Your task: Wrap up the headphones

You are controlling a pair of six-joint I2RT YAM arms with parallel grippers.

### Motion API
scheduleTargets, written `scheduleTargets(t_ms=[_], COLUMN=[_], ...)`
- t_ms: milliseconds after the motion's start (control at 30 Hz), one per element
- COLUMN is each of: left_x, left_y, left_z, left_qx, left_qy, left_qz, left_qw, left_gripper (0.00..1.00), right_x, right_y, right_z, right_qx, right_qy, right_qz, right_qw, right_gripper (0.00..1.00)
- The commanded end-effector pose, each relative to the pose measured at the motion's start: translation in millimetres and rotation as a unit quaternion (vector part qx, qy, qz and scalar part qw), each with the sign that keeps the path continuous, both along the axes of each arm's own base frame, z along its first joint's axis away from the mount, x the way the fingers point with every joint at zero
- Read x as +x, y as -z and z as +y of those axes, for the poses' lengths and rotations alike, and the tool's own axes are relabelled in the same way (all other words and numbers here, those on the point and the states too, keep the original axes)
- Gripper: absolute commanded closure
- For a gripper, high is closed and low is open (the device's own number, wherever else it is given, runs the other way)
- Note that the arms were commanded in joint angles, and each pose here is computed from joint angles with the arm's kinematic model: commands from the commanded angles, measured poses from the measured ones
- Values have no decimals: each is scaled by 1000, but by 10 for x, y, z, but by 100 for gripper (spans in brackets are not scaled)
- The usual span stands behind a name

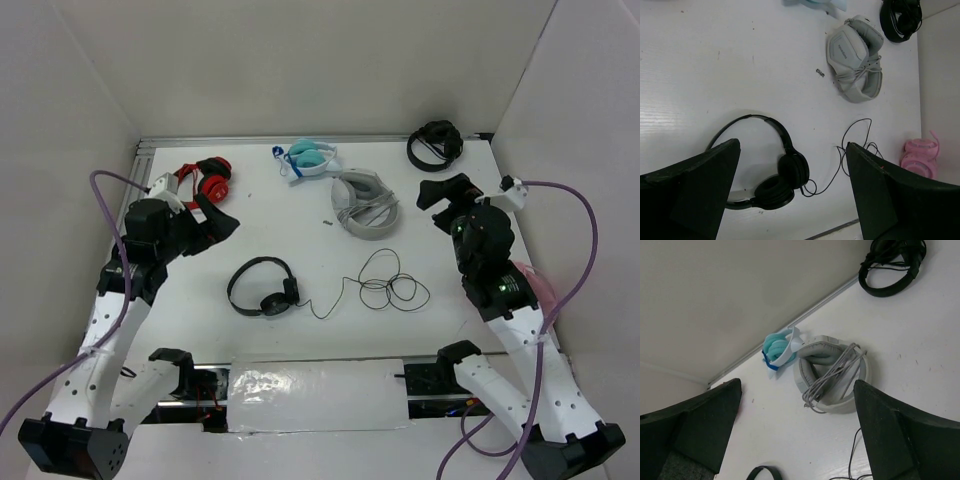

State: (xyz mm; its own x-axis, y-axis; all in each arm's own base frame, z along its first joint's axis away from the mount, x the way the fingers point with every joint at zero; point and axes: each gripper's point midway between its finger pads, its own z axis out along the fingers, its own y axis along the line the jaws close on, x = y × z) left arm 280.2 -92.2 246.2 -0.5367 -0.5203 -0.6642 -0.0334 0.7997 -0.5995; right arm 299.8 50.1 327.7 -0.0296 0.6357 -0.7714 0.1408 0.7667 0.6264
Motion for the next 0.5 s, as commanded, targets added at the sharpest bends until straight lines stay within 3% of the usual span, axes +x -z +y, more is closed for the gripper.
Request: scheduleTargets(t_ms=[0,100,200,367,467], left_x=[-58,-98,-151,-269,-346], left_y=[-96,97,481,1193,1517], left_z=[-64,-113,-46,41,-49], left_qx=[2,4,-13,-20,-32], left_qy=[28,49,3,-62,-44], left_qz=[-19,8,87,229,282], left_qw=[999,999,996,971,958], left_gripper=[1,1,1,1,1], right_x=[2,-14,17,65,98], right_y=[-117,-60,30,177,246], right_z=[14,116,200,258,263], right_qx=[0,-11,-21,-48,-53], right_qy=[-10,-41,-64,-83,-81], right_qz=[-32,-21,-12,-2,12], right_qw=[999,999,998,995,995], right_gripper=[0,0,0,0,0])
